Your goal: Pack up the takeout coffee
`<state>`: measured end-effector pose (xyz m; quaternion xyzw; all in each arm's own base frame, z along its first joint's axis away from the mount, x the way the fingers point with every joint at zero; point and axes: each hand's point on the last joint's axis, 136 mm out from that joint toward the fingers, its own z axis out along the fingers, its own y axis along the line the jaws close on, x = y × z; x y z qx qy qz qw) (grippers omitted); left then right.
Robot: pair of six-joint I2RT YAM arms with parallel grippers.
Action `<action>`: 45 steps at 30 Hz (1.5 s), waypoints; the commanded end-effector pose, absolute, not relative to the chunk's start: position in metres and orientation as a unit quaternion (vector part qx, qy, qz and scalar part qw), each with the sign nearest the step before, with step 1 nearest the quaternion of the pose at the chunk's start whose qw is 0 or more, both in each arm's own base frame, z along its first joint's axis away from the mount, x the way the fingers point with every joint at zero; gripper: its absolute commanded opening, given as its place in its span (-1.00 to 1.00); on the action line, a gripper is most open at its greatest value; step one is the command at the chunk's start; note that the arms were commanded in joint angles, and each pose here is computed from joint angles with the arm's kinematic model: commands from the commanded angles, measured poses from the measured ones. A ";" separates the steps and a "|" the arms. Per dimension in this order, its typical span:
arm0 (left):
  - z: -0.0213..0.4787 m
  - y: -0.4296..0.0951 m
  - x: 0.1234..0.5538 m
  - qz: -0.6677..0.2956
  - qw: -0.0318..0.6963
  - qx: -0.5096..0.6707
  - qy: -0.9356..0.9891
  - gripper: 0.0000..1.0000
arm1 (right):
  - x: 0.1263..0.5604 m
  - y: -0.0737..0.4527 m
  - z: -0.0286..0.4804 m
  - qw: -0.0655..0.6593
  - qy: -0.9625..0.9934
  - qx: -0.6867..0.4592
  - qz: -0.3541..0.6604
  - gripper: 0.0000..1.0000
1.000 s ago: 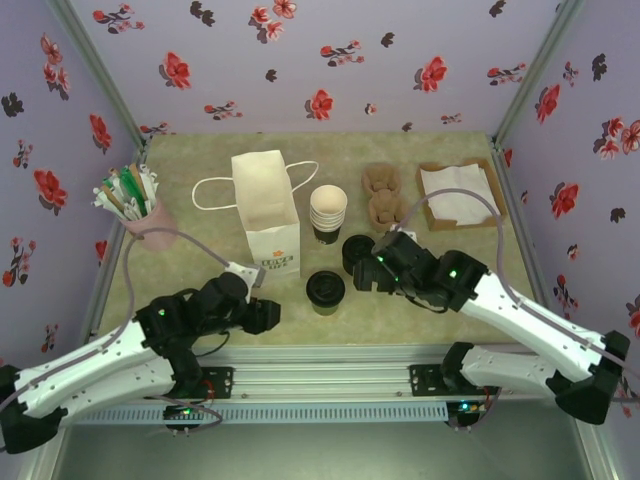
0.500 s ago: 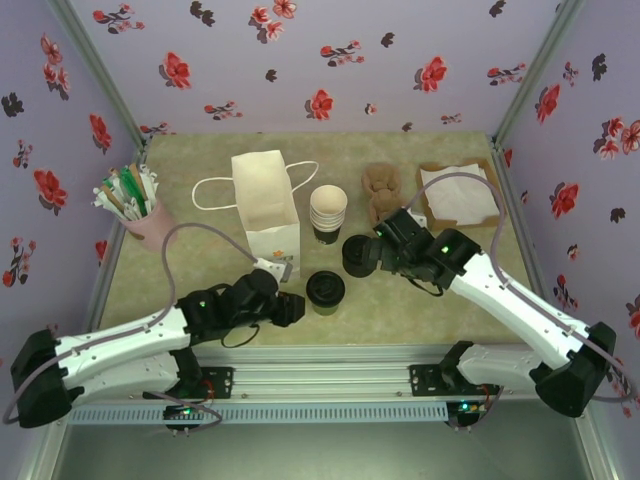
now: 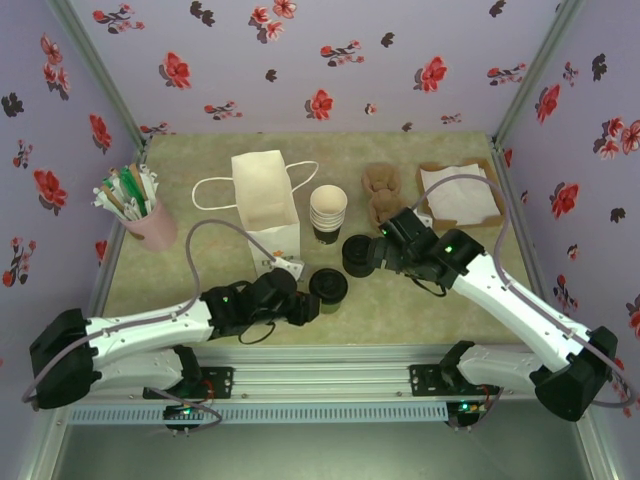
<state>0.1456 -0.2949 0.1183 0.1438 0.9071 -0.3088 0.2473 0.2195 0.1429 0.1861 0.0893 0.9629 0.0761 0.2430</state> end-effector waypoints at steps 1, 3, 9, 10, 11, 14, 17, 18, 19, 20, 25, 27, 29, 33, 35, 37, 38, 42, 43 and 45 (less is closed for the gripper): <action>0.136 -0.311 0.151 -0.329 0.268 0.156 0.892 -0.22 | 0.217 0.140 0.183 0.238 0.964 0.094 0.076 0.98; 0.136 -0.315 0.151 -0.332 0.267 0.159 0.891 -0.21 | 0.217 0.140 0.182 0.236 0.965 0.093 0.075 0.98; 0.134 -0.322 0.149 -0.335 0.261 0.164 0.890 -0.22 | 0.216 0.140 0.179 0.232 0.965 0.093 0.075 0.98; 0.134 -0.322 0.148 -0.336 0.261 0.164 0.890 -0.22 | 0.216 0.140 0.178 0.231 0.966 0.093 0.075 0.98; 0.134 -0.322 0.147 -0.336 0.260 0.164 0.890 -0.22 | 0.216 0.140 0.178 0.231 0.966 0.092 0.075 0.98; 0.133 -0.322 0.143 -0.339 0.256 0.165 0.890 -0.22 | 0.216 0.139 0.178 0.231 0.966 0.093 0.074 0.98; 0.133 -0.323 0.136 -0.342 0.249 0.167 0.890 -0.22 | 0.216 0.139 0.177 0.229 0.966 0.093 0.075 0.98; 0.133 -0.323 0.133 -0.344 0.248 0.168 0.890 -0.21 | 0.217 0.139 0.177 0.230 0.966 0.094 0.075 0.98; 0.133 -0.323 0.131 -0.345 0.245 0.169 0.890 -0.20 | 0.217 0.139 0.177 0.230 0.966 0.094 0.075 0.98; 0.135 -0.322 0.129 -0.346 0.244 0.169 0.890 -0.19 | 0.217 0.138 0.177 0.230 0.966 0.094 0.075 0.98; 0.139 -0.313 0.123 -0.342 0.245 0.170 0.891 -0.06 | 0.220 0.140 0.178 0.234 0.965 0.087 0.080 0.98; 0.145 -0.307 0.123 -0.341 0.249 0.169 0.891 0.01 | 0.222 0.143 0.180 0.237 0.965 0.074 0.083 0.98; 0.154 -0.303 0.121 -0.341 0.254 0.174 0.888 0.12 | 0.224 0.144 0.184 0.246 0.964 0.062 0.084 0.98; 0.186 -0.293 0.119 -0.342 0.271 0.194 0.878 0.46 | 0.230 0.148 0.194 0.263 0.960 0.037 0.088 0.98; 0.201 -0.287 0.119 -0.337 0.282 0.208 0.874 0.66 | 0.235 0.149 0.201 0.273 0.958 0.023 0.083 0.98; 0.218 -0.282 0.119 -0.329 0.295 0.226 0.868 0.83 | 0.240 0.147 0.207 0.277 0.958 0.019 0.073 0.98; 0.228 -0.279 0.120 -0.324 0.304 0.234 0.865 0.90 | 0.243 0.148 0.208 0.272 0.960 0.014 0.070 0.98; 0.271 -0.280 0.127 -0.310 0.337 0.274 0.846 0.98 | 0.257 0.153 0.214 0.254 0.964 -0.013 0.071 0.95; 0.281 -0.283 0.128 -0.308 0.345 0.285 0.840 0.98 | 0.262 0.153 0.216 0.255 0.964 -0.018 0.068 0.93; 0.306 -0.291 0.135 -0.301 0.361 0.305 0.828 0.98 | 0.272 0.156 0.219 0.252 0.964 -0.023 0.079 0.80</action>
